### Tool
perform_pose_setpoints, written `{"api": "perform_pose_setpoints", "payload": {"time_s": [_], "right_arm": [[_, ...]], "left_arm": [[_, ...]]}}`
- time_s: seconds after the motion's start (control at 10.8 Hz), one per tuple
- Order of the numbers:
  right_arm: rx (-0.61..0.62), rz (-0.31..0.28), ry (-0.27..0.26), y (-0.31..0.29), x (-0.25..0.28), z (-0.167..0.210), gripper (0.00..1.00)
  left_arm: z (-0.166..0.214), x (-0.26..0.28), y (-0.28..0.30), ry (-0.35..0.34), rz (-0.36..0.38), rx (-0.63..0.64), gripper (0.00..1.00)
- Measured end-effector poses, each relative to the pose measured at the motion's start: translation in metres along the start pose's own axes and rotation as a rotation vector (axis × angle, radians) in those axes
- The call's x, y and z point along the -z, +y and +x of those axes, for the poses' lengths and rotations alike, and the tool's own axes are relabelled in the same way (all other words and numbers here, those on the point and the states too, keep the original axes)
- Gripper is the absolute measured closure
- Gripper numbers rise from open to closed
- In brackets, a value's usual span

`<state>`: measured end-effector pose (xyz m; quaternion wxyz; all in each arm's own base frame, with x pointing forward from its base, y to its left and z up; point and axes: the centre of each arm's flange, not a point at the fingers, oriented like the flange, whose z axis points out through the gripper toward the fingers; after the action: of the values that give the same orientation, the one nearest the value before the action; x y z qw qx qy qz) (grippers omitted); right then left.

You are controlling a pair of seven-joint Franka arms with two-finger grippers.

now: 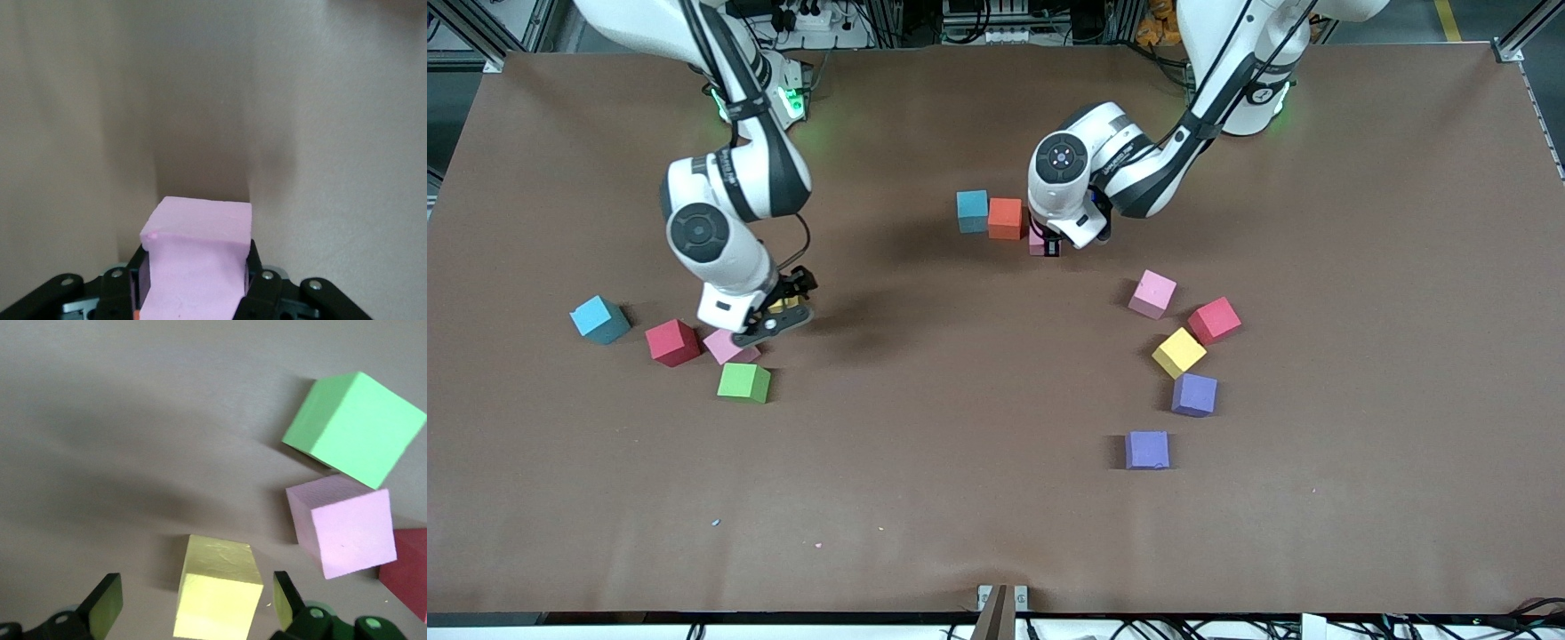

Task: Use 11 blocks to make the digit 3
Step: 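Grasp the yellow cube with the right gripper while the left gripper carries pink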

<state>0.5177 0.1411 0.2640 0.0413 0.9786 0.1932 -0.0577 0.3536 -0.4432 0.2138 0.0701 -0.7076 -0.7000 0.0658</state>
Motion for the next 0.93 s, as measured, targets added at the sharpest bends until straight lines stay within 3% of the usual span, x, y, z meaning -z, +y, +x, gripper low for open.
{"api": "perform_pose_setpoints", "payload": {"time_s": [0.37, 0.84, 0.93], "right_arm": [[-0.092, -0.003, 0.039, 0.012, -0.042, -0.028, 0.0], [-0.119, 0.005, 0.022, 0.008, -0.061, -0.044, 0.0], [-0.123, 0.005, 0.018, 0.008, -0.063, -0.045, 0.14]], "left_arm": [[-0.006, -0.006, -0.012, 0.0, -0.003, 0.03, 0.44], [-0.01, -0.009, -0.019, 0.006, -0.001, 0.02, 0.44], [-0.012, -0.01, -0.023, 0.008, 0.0, 0.016, 0.44]]}}
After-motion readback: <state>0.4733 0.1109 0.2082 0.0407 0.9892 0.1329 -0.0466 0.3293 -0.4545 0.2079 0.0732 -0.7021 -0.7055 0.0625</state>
